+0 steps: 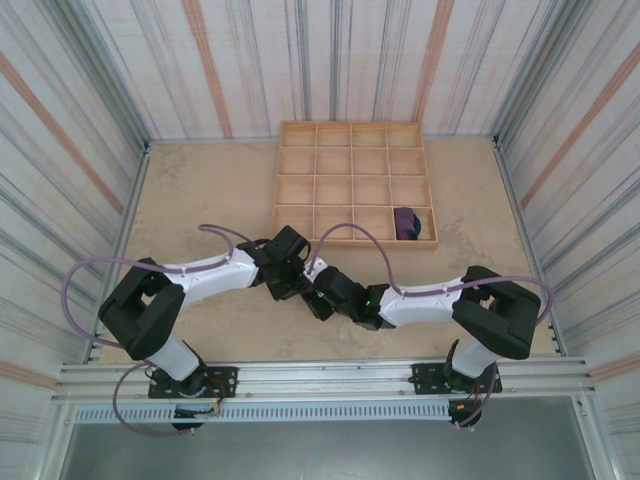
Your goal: Roll the socks
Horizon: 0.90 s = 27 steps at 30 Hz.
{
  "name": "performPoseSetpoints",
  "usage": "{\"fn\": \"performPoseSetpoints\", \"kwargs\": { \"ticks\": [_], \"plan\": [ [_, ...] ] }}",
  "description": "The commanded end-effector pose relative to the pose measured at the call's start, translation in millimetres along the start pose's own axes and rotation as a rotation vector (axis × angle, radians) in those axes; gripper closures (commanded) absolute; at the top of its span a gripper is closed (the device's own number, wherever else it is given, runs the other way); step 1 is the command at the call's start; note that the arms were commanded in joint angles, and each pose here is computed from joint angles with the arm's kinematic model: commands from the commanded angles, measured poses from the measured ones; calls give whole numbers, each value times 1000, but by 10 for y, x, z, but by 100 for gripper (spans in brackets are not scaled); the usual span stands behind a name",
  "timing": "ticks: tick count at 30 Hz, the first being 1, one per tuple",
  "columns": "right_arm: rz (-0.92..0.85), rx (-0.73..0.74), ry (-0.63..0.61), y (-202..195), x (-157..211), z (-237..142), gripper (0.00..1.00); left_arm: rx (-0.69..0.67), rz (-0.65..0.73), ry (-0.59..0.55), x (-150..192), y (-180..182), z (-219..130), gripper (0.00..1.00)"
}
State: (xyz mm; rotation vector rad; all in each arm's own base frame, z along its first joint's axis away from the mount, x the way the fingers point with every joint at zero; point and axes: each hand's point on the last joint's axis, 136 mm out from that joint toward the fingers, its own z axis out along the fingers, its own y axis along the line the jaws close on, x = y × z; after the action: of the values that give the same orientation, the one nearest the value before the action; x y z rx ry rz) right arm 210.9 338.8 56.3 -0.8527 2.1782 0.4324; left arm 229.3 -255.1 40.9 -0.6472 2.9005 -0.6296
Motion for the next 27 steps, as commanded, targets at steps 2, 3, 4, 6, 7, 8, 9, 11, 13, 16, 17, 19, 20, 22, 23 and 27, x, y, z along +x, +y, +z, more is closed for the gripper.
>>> {"fn": "performPoseSetpoints", "kwargs": {
  "ticks": [2,3,4,6,7,8,9,11,13,16,17,19,20,22,23,27],
  "plan": [
    [62,18,142,-127,480,115,50,-29,-27,19,85,220,25,100],
    [69,17,157,-134,544,120,53,-21,-31,14,78,220,23,99],
    [76,19,172,-144,611,120,57,-20,-34,12,73,226,20,98],
    [91,21,194,-163,711,113,58,-20,-33,17,67,232,21,99],
    [97,19,205,-166,761,106,64,-19,-34,19,66,232,20,98],
    [101,20,212,-171,800,98,69,-20,-34,18,67,237,19,98],
    [105,19,218,-172,837,88,71,-19,-35,16,64,236,16,98],
    [113,22,230,-187,893,78,72,-16,-38,14,52,235,15,98],
    [120,20,243,-188,938,80,75,-13,-41,17,50,239,14,92],
    [161,-2,264,-177,1000,91,84,-1,-42,15,45,239,-11,67],
    [179,-15,277,-171,1029,102,85,9,-45,9,36,230,-31,56],
    [210,-28,308,-169,1103,130,87,42,-39,-5,14,177,-82,40],
    [229,-39,321,-160,1134,141,90,56,-34,-14,-1,146,-121,33],
    [281,-63,339,-159,1182,157,92,76,-22,-34,-27,101,-191,27],
    [321,-87,346,-152,1199,159,93,94,-12,-50,-46,71,-232,26],
    [514,-179,394,-170,1229,157,93,188,12,-117,-114,-6,-348,23]
  ]
}}
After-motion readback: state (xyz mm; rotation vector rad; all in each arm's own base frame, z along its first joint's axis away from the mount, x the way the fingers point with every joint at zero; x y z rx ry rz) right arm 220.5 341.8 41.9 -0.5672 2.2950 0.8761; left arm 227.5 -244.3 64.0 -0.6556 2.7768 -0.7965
